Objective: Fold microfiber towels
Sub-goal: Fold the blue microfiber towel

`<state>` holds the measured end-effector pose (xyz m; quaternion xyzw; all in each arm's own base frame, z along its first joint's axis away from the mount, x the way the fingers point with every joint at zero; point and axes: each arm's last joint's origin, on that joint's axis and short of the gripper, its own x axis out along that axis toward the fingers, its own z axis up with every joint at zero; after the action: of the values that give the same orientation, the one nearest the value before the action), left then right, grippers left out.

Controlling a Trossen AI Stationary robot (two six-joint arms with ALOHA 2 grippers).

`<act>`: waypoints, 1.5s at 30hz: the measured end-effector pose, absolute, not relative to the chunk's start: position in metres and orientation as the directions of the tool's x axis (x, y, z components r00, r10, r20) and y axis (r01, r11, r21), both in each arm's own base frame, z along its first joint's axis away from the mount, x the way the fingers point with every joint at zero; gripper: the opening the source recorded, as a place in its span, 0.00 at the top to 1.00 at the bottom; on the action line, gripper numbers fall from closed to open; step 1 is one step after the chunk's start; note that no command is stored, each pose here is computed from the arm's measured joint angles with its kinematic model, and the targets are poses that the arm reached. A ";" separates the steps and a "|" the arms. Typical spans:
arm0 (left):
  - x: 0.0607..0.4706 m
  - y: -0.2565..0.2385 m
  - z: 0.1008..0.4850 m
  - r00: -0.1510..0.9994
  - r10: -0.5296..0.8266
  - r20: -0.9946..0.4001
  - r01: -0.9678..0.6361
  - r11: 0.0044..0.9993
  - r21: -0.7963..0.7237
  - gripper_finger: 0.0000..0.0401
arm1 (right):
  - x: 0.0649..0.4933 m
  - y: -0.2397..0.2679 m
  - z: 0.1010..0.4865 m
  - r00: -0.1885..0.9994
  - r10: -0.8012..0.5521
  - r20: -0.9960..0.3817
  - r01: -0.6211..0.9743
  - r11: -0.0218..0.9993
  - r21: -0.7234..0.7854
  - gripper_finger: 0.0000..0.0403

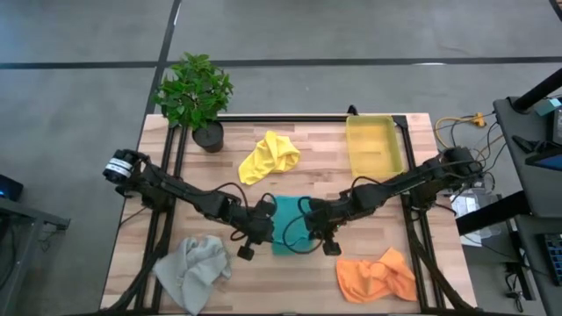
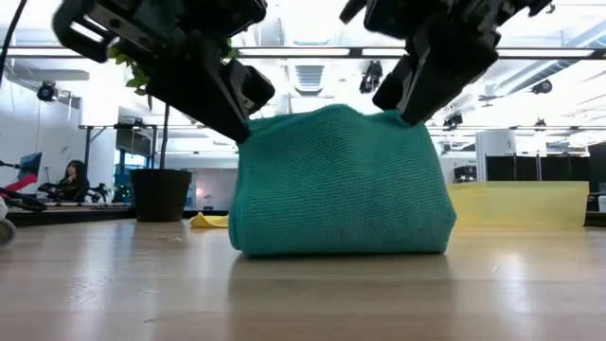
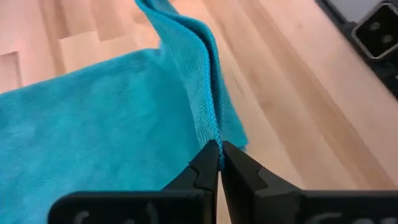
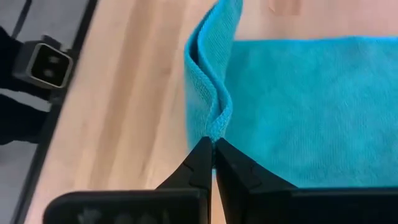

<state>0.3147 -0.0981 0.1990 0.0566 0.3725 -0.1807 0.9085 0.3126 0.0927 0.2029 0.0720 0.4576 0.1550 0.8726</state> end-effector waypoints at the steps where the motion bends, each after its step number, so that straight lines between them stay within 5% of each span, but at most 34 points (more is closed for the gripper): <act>1: 0.315 -0.096 0.199 0.663 -0.271 -0.698 0.358 0.933 -0.023 1.00 | 0.312 0.090 0.202 0.533 0.331 -0.779 -0.196 0.944 0.267 0.98; 27: 0.319 -0.043 0.192 0.645 0.042 -0.763 0.131 0.978 0.164 1.00 | 0.308 0.025 0.179 0.527 0.164 -0.834 -0.029 0.984 0.176 0.98; 45: 0.324 -0.018 0.186 0.631 0.106 -0.768 0.047 0.984 0.174 1.00 | 0.308 0.002 0.176 0.532 0.077 -0.843 -0.001 0.996 0.090 0.98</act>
<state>0.3242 -0.0177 0.1857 0.0892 0.4292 0.0162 0.8987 0.3076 0.0024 0.1757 0.0391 0.4834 0.0222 0.8742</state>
